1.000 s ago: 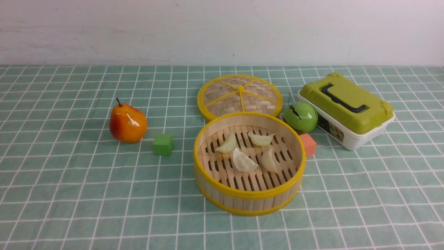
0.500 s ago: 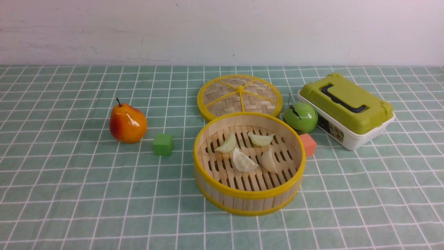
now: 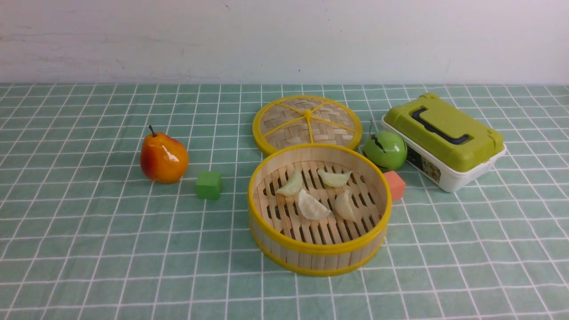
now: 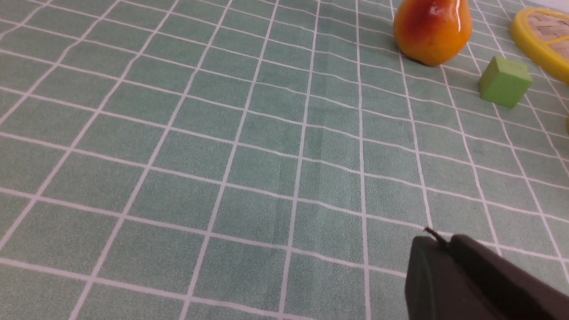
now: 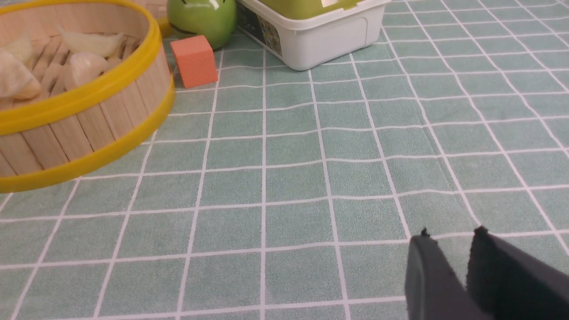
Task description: Put the dumplings into the steamer on the table with the blue tablecloth.
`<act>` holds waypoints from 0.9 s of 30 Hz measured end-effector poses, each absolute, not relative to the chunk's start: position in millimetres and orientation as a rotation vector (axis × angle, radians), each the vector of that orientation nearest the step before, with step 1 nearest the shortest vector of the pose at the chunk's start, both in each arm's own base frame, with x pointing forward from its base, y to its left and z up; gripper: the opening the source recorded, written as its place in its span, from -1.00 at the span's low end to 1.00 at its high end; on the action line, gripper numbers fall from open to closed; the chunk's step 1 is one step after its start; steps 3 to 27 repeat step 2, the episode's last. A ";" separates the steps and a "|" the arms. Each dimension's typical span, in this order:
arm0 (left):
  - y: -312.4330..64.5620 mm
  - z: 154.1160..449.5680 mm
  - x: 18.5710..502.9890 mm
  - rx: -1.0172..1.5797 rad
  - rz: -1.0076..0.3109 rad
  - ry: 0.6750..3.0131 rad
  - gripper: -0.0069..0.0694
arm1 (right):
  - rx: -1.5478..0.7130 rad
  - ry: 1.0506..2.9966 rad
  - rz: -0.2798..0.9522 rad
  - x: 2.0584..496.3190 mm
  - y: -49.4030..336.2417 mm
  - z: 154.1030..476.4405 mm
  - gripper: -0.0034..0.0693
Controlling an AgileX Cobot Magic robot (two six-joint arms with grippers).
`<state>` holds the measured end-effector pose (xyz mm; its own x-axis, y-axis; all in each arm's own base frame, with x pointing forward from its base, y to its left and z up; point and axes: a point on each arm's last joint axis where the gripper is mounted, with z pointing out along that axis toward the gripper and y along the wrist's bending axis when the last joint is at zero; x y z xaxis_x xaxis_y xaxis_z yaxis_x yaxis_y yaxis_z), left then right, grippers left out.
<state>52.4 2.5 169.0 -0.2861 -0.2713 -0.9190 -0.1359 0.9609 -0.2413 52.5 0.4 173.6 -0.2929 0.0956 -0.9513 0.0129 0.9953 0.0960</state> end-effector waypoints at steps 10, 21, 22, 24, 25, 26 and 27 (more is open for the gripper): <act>2.5 169.0 52.4 -0.297 -0.135 1.867 -0.72 | 0.079 1.867 0.081 52.5 0.4 173.6 -0.50; 2.5 169.0 52.4 -0.297 -0.135 1.867 -0.72 | 0.079 1.867 0.081 52.5 0.4 173.6 -0.50; 2.5 169.0 52.4 -0.297 -0.135 1.867 -0.72 | 0.079 1.867 0.081 52.5 0.4 173.6 -0.50; 2.5 169.0 52.4 -0.297 -0.135 1.867 -0.72 | 0.079 1.867 0.081 52.5 0.4 173.6 -0.50; 2.5 169.0 52.4 -0.297 -0.135 1.867 -0.72 | 0.079 1.867 0.081 52.5 0.4 173.6 -0.50; 2.5 169.0 52.4 -0.297 -0.135 1.867 -0.72 | 0.079 1.867 0.081 52.5 0.4 173.6 -0.50; 2.5 169.0 52.4 -0.297 -0.135 1.867 -0.72 | 0.079 1.867 0.081 52.5 0.4 173.6 -0.50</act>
